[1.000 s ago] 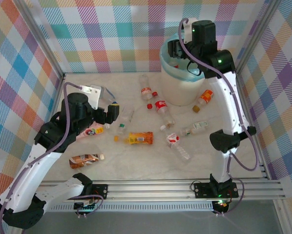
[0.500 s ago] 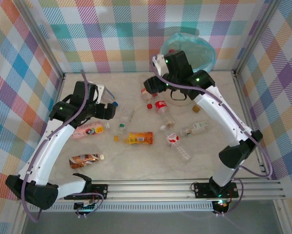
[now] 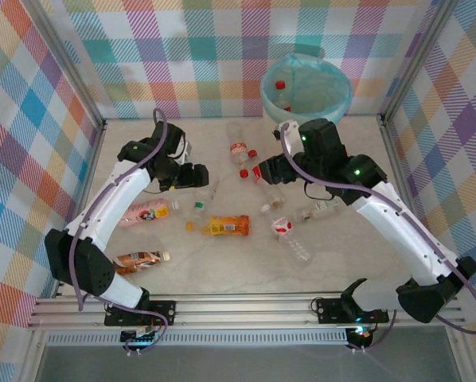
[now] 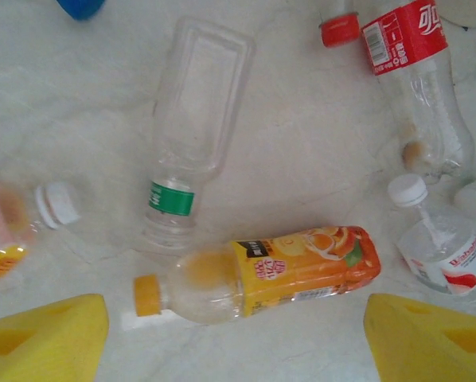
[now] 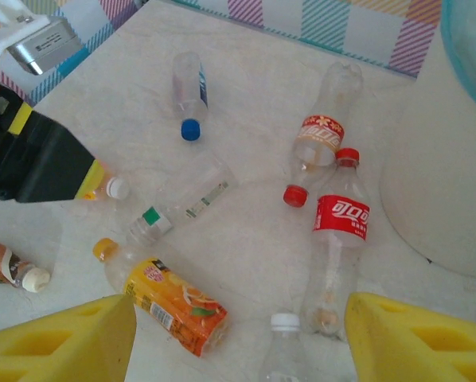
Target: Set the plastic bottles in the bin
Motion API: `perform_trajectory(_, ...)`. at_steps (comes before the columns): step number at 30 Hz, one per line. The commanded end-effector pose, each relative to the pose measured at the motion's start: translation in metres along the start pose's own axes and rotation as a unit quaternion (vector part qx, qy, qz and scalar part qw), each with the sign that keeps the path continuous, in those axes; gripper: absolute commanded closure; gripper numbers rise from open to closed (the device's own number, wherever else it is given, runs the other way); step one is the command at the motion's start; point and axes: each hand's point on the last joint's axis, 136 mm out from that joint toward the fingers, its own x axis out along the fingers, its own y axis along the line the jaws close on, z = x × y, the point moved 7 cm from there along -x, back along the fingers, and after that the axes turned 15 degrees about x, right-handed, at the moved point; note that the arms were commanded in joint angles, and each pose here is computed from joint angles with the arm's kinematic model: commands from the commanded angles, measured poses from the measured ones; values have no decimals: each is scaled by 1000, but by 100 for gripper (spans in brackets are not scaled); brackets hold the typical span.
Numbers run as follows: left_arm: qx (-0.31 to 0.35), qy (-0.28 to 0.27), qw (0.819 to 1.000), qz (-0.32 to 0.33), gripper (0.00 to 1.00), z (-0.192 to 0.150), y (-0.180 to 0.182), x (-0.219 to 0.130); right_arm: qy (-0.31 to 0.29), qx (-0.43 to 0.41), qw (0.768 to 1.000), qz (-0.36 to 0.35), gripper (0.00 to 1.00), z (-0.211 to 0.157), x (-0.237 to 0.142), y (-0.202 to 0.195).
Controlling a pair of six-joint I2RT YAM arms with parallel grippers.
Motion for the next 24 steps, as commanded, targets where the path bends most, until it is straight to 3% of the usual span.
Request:
perform_trajectory(1, -28, 2, 999, -24, 16, 11, -6, 9, -3, 20, 1000, -5, 30, -8, -5, -4)
perform_trajectory(9, 27, 58, 997, 38, 15, 32, 13, 72, 18, 31, 999, 4, 28, -20, -2, -6)
perform_trajectory(24, 86, 120, 987, 57, 13, 31, 31, 155, 23, 27, 999, -4, 25, -24, -1, -8)
